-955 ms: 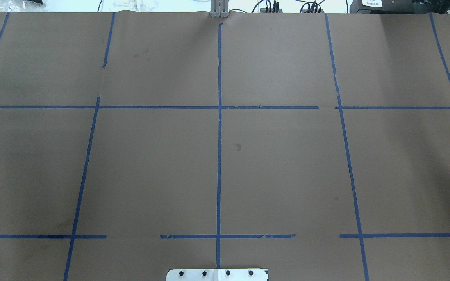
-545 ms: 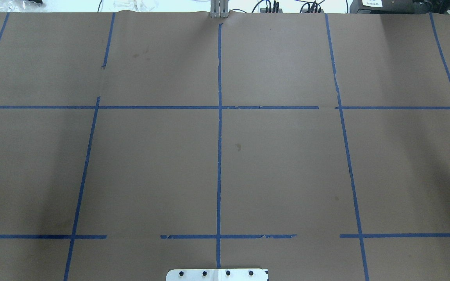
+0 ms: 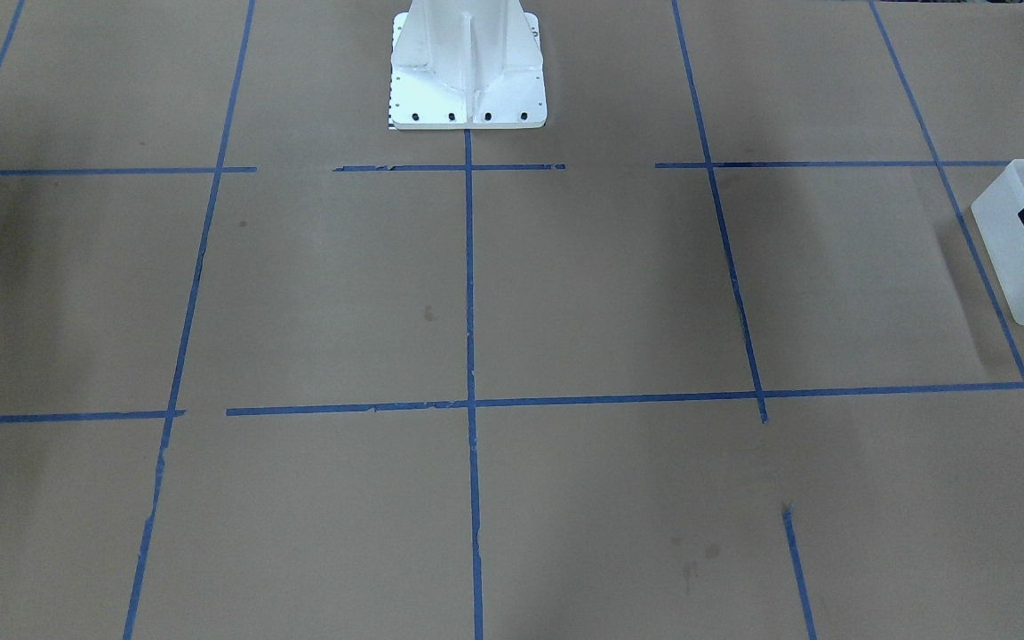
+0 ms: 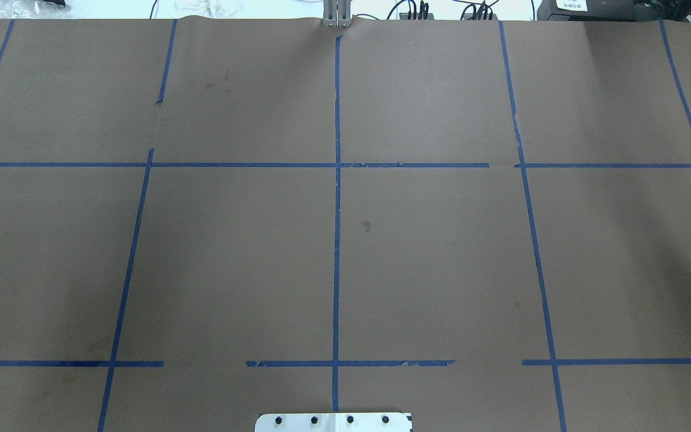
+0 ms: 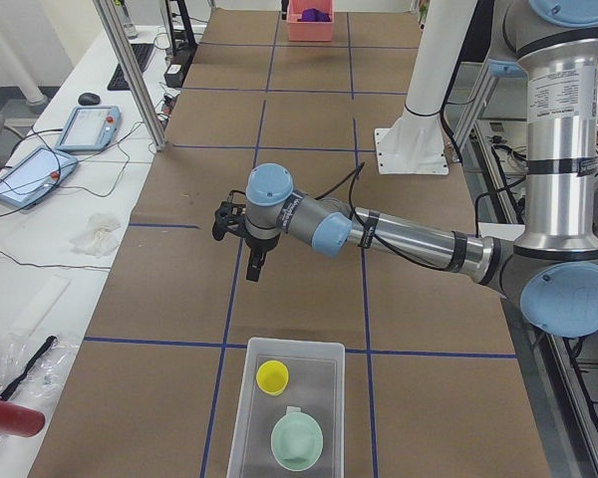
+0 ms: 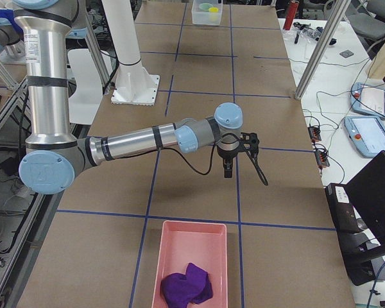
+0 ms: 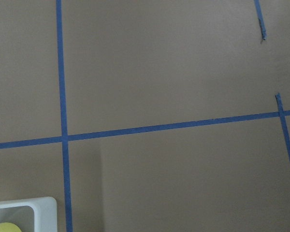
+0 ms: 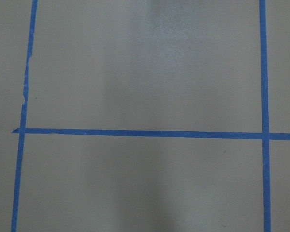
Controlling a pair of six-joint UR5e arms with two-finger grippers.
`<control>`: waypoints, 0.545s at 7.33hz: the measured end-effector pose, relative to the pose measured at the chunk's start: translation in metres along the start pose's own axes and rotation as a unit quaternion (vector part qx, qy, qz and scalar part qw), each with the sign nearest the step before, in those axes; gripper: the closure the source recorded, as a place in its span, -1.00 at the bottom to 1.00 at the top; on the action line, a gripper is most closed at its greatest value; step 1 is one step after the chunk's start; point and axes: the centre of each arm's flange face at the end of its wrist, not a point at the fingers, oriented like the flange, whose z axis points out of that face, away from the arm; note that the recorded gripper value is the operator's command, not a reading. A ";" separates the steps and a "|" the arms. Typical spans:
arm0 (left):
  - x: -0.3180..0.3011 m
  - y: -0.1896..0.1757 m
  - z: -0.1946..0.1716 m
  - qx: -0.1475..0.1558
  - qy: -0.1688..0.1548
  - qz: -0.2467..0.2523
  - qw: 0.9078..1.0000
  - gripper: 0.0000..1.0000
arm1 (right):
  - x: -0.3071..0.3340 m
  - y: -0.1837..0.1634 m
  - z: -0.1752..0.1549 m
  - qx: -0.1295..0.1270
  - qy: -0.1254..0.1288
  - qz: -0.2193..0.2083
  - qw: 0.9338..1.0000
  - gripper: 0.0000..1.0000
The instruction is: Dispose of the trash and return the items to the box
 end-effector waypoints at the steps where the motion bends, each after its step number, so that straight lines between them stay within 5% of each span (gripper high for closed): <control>1: -0.003 0.000 -0.002 -0.017 -0.007 0.028 0.999 -1.00 | 0.016 0.001 -0.006 -0.010 0.009 -0.006 1.000 -1.00; 4: -0.044 0.012 0.003 -0.055 -0.028 0.046 0.997 -1.00 | 0.054 0.003 -0.027 -0.046 0.029 -0.052 0.997 -1.00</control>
